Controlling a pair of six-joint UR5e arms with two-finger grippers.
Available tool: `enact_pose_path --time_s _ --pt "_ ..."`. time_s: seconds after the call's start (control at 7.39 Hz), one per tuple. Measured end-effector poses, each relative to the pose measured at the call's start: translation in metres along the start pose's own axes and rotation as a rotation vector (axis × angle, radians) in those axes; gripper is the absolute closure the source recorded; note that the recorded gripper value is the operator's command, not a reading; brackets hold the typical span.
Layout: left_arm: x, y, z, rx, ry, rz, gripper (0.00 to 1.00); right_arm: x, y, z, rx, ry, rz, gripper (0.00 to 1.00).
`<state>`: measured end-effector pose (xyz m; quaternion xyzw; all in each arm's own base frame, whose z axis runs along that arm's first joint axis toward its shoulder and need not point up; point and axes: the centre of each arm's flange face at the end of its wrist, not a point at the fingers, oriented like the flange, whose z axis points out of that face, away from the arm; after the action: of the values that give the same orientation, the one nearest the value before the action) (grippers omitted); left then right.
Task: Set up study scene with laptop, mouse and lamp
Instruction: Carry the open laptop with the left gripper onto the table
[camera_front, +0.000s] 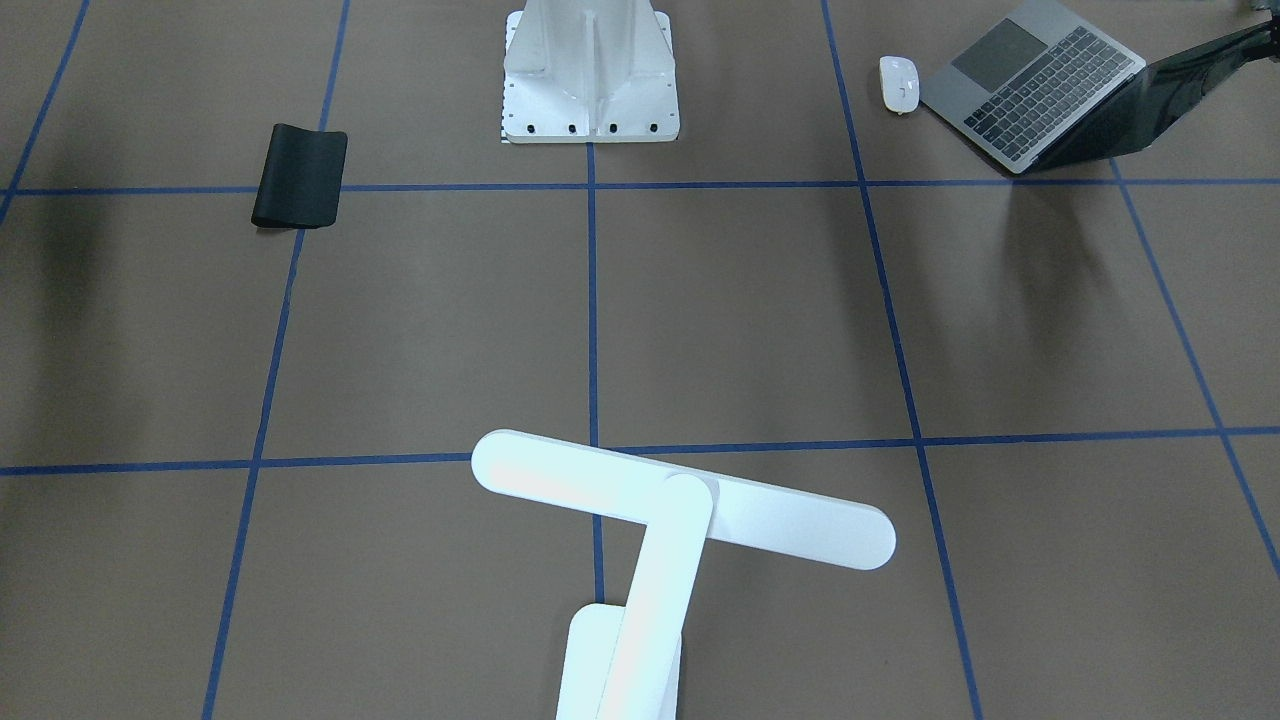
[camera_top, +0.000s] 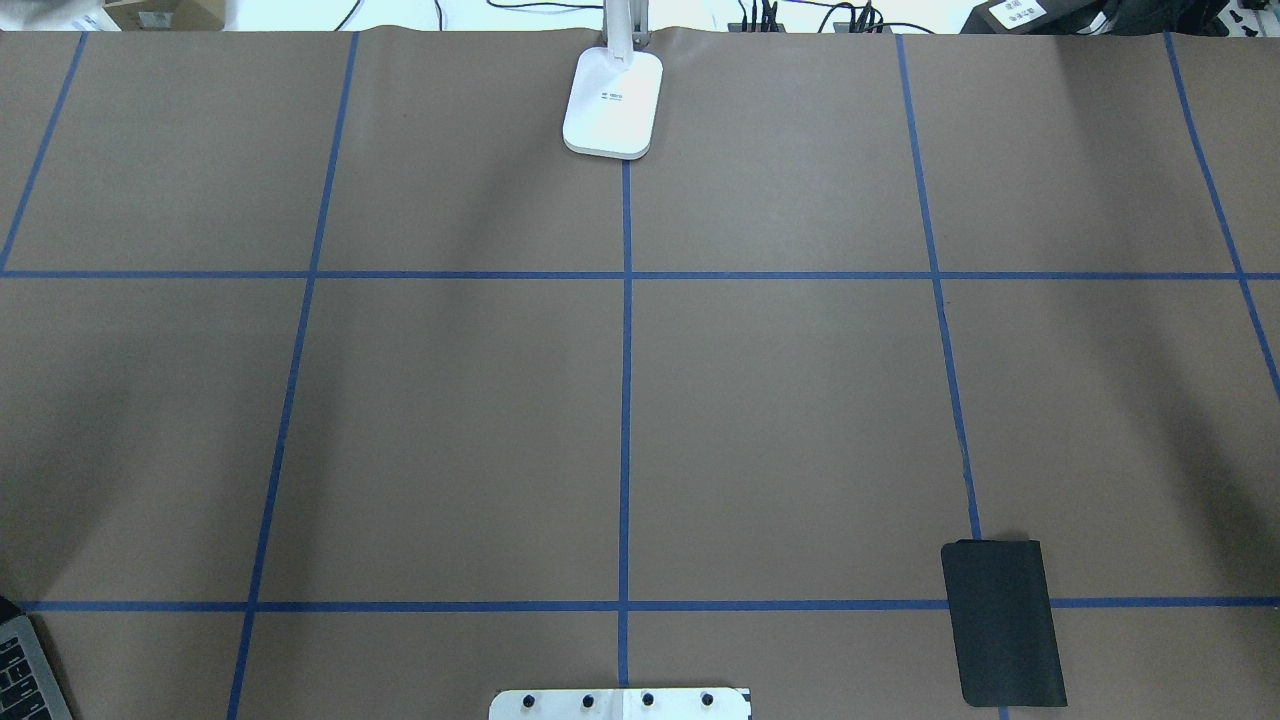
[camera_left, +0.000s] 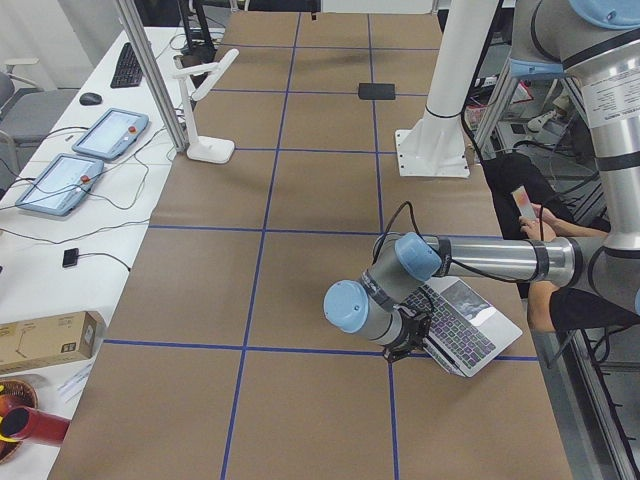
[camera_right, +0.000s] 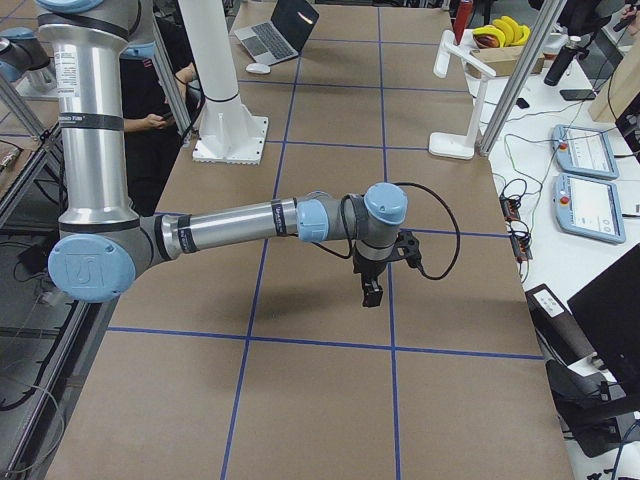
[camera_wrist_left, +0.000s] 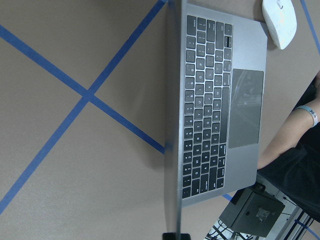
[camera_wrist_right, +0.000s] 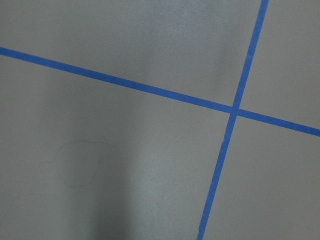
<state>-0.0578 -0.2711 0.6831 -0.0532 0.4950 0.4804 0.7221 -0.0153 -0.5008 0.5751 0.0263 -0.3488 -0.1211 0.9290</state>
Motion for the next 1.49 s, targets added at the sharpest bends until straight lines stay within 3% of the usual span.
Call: enact_pose_path --time_s 0.68,1.49 --pt "0.01 0.0 -0.018 0.029 -0.02 -0.016 0.97 -0.002 0.0 0.002 -0.003 -0.002 -0.003 0.0" --pt "0.032 0.022 -0.059 0.147 -0.139 -0.048 1.0 -0.004 -0.001 0.003 -0.007 -0.002 -0.007 0.0"
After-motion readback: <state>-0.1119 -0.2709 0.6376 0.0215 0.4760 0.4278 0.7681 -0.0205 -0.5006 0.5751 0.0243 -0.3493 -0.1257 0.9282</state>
